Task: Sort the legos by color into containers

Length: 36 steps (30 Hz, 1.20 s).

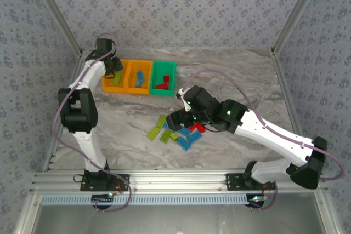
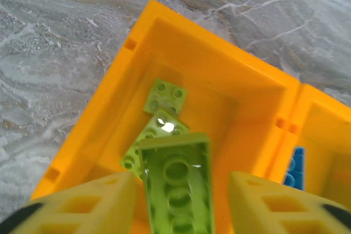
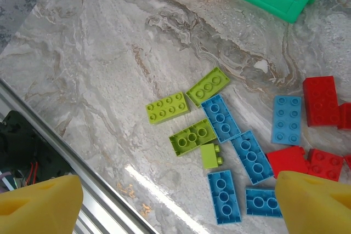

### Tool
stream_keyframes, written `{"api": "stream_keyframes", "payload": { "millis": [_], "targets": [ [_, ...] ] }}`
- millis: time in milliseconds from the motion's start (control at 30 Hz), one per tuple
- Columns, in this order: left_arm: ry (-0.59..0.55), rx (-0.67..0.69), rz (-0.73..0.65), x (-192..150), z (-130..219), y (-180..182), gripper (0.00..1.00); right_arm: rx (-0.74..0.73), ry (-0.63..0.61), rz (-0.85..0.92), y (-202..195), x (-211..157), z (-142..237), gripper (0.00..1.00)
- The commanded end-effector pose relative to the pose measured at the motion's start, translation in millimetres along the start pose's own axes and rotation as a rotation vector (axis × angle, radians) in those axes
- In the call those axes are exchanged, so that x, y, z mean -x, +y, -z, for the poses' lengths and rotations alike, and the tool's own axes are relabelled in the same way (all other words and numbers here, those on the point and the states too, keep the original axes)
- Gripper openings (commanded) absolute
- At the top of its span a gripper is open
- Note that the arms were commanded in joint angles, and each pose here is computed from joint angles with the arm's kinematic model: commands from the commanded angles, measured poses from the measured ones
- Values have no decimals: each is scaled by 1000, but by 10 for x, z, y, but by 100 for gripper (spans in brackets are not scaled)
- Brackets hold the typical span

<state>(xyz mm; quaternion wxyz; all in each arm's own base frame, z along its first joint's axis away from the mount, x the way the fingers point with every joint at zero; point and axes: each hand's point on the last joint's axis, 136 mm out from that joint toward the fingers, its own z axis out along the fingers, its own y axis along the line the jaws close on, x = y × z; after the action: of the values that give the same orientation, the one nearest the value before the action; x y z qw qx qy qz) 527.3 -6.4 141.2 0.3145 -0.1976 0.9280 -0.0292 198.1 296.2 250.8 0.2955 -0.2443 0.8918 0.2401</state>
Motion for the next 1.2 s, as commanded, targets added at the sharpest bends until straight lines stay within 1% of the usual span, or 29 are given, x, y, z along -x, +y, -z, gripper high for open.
{"api": "stream_keyframes", "payload": {
  "millis": [0, 67, 133, 233, 333, 400, 433, 533, 600, 700, 733, 833, 933, 1000, 1067, 1167],
  "targets": [
    [30, -34, -54, 99, 105, -113, 53, -34, -16, -15, -72, -27, 88, 93],
    [34, -49, -48, 95, 169, -137, 54, -51, -32, -22, -101, 8, 97, 93],
    [18, -87, -34, 76, 313, -182, 54, -114, -57, -50, -219, 46, 109, 93],
    [8, -169, -30, -133, 722, -324, 52, -249, -86, -110, -502, 58, 141, 94],
    [-47, -296, -101, -499, 1305, -611, 52, -378, -93, -183, -849, 12, 156, 94],
    [-85, -389, -213, -818, 1760, -841, 52, -414, -93, -239, -1050, 4, 143, 94],
    [-98, -416, -274, -967, 1926, -913, 52, -427, -77, -263, -1153, -54, 92, 94],
    [-143, -529, -521, -1464, 2511, -1127, 52, -449, -49, -330, -1408, -170, -14, 94],
    [-163, -601, -704, -1796, 2858, -1172, 52, -479, -30, -398, -1599, -268, -75, 94],
    [-163, -676, -971, -2240, 3178, -1093, 57, -495, 6, -533, -1883, -474, -201, 94],
    [-167, -692, -1036, -2344, 3239, -1058, 60, -475, 18, -573, -1936, -528, -262, 94],
    [-140, -742, -1222, -2675, 3325, -912, 80, -392, 49, -644, -2020, -590, -520, 95],
    [-99, -804, -1357, -2963, 3291, -806, 94, -409, 131, -643, -2094, -634, -716, 95],
    [-113, -824, -1383, -3036, 3252, -806, 99, -411, 169, -641, -2119, -650, -850, 93],
    [-113, -855, -1389, -3094, 3239, -831, 99, -420, 196, -650, -2162, -676, -983, 90],
    [-112, -876, -1383, -3132, 3224, -858, 99, -467, 230, -664, -2262, -731, -1111, 82]
  ]
}}
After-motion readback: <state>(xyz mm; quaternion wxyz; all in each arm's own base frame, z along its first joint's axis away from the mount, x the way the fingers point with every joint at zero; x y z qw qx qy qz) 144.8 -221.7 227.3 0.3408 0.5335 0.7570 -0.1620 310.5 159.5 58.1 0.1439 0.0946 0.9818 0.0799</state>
